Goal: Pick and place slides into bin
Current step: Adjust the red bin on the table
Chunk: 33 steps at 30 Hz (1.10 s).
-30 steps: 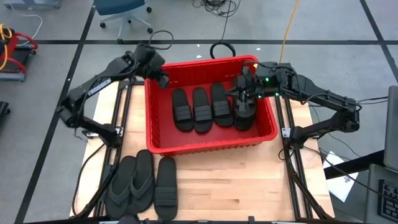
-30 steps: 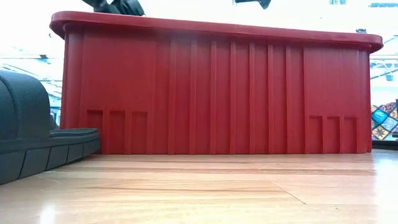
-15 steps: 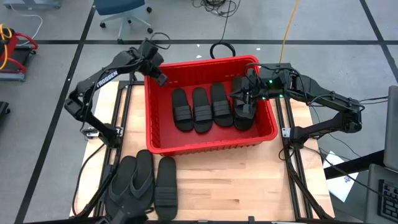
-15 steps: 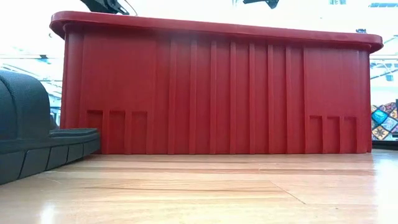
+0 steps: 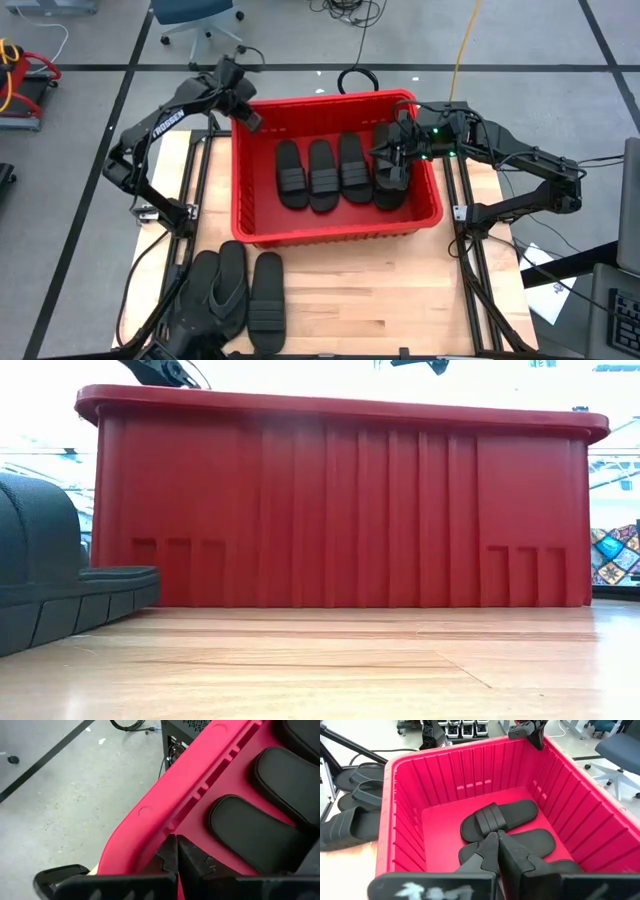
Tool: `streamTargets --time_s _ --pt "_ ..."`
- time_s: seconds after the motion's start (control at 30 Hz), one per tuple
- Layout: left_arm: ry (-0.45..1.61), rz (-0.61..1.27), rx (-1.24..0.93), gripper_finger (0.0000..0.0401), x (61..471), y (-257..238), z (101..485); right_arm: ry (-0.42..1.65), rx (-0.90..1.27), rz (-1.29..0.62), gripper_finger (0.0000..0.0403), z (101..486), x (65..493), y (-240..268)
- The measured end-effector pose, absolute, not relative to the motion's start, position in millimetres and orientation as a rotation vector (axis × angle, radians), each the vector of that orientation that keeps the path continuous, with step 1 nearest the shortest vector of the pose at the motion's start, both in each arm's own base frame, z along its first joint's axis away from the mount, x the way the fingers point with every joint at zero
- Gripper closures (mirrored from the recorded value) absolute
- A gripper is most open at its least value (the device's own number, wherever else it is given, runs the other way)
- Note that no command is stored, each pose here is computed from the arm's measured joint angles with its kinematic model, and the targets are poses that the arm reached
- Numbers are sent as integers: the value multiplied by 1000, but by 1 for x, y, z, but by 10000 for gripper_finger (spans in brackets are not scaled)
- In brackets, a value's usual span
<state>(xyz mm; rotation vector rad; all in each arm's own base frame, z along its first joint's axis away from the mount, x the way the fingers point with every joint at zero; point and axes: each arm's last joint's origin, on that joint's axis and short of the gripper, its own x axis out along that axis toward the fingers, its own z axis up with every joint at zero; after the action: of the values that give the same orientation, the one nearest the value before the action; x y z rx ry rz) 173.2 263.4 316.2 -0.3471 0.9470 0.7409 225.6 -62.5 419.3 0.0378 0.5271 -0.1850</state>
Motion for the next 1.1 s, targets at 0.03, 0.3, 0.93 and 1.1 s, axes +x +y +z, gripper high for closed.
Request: streamTargets --time_s 0.03,0.3,0.93,1.1 --pt "948 743 -345 401 172 264 316 527 41 -186 403 419 226 -62" --pt "958 746 -327 401 168 267 316 525 54 -187 403 419 226 -62" --pt "718 305 108 400 152 209 378 528 22 -176 403 419 226 -62" --pt "551 216 136 400 136 176 405 511 -2 -172 403 416 229 -63"
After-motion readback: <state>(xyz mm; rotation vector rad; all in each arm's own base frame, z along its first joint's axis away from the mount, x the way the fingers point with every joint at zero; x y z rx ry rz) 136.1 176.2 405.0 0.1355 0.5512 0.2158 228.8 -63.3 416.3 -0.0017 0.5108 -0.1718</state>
